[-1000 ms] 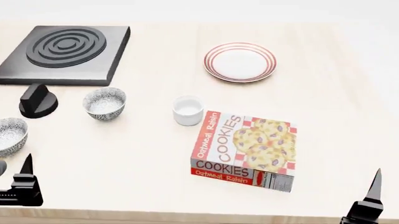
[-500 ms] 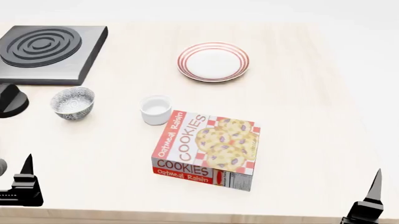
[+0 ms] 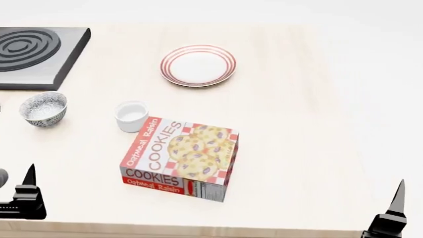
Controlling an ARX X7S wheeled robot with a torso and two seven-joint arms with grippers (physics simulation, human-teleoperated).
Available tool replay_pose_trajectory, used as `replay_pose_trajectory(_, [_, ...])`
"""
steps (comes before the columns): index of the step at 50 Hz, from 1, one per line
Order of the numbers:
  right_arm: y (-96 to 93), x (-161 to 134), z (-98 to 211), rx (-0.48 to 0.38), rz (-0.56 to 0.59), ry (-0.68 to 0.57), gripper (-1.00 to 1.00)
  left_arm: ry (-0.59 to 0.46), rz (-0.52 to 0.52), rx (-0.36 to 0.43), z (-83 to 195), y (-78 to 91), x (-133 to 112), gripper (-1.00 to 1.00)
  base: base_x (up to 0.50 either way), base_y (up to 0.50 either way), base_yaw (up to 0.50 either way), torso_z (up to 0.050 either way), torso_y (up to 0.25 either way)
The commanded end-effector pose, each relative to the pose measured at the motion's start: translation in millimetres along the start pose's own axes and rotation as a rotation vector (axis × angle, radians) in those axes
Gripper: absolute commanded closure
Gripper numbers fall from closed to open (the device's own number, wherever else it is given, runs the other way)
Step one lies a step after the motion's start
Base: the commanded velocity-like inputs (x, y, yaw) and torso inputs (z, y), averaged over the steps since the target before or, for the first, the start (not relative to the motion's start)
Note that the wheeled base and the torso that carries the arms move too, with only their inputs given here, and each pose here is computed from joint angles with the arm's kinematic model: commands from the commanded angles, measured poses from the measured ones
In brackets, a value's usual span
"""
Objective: Pick the akita bowl next to the ramekin and place it on the plate.
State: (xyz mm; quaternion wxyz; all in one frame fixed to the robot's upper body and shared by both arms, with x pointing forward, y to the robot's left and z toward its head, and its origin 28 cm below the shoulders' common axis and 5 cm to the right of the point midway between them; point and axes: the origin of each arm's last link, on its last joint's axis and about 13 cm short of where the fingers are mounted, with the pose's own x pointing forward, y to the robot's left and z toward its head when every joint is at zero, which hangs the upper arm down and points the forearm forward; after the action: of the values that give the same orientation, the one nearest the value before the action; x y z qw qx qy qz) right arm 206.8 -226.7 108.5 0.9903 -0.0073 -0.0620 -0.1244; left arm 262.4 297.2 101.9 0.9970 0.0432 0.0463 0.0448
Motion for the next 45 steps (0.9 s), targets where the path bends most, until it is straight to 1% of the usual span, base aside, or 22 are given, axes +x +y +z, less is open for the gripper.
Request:
replay_pose_trajectory(1, [-0.2,-0.4,0.9,0.001,-0.001,-0.001,-1.00,0.001,-0.001,-0.001,0.6,-0.1,0.1,-1.00,0.00,-0.10,0.00,0.000,0.000])
replay_pose_trajectory(12, [0.6,0.3,0.4,-0.004,0.001,0.002,-1.00,-0.001,0.000,-0.002,1.8,0.0,-0.3,-1.00,0.00,0.00,0.00,0.000,0.000])
replay_pose_trajectory(21, [-0.8,0.5,-1.0,0.008,-0.012,0.015,-1.00,-0.002,0.001,-0.002,1.8,0.3,-0.9,-1.00,0.00,0.00,0.00,0.000,0.000])
replay_pose_trajectory(29, [0.4,1.4,-2.2,-0.042,-0.015,0.027,-1.00,-0.003,0.002,-0.003,0.9,0.3,-0.6,-1.00,0.00,0.00,0.00,0.000,0.000])
replay_pose_trajectory(30, [0.2,1.2,-2.6,-0.090,-0.022,0.044,-1.00,-0.003,0.001,-0.003,0.2,0.4,-0.3,-1.00,0.00,0.00,0.00,0.000,0.000])
replay_pose_trajectory(31, [0.7,1.4,-2.5,-0.064,-0.020,0.035,-1.00,-0.003,0.001,-0.003,0.6,0.4,-0.2,-1.00,0.00,0.00,0.00,0.000,0.000])
replay_pose_trajectory(32, [0.6,1.6,-2.7,-0.060,-0.018,0.034,-1.00,-0.003,0.002,-0.003,0.6,0.5,-0.1,-1.00,0.00,0.00,0.00,0.000,0.000])
replay_pose_trajectory(45, [0.5,0.6,-1.2,-0.035,-0.011,0.015,-1.00,-0.004,0.002,-0.003,2.3,0.2,-0.9,-1.00,0.06,0.00,0.00,0.000,0.000])
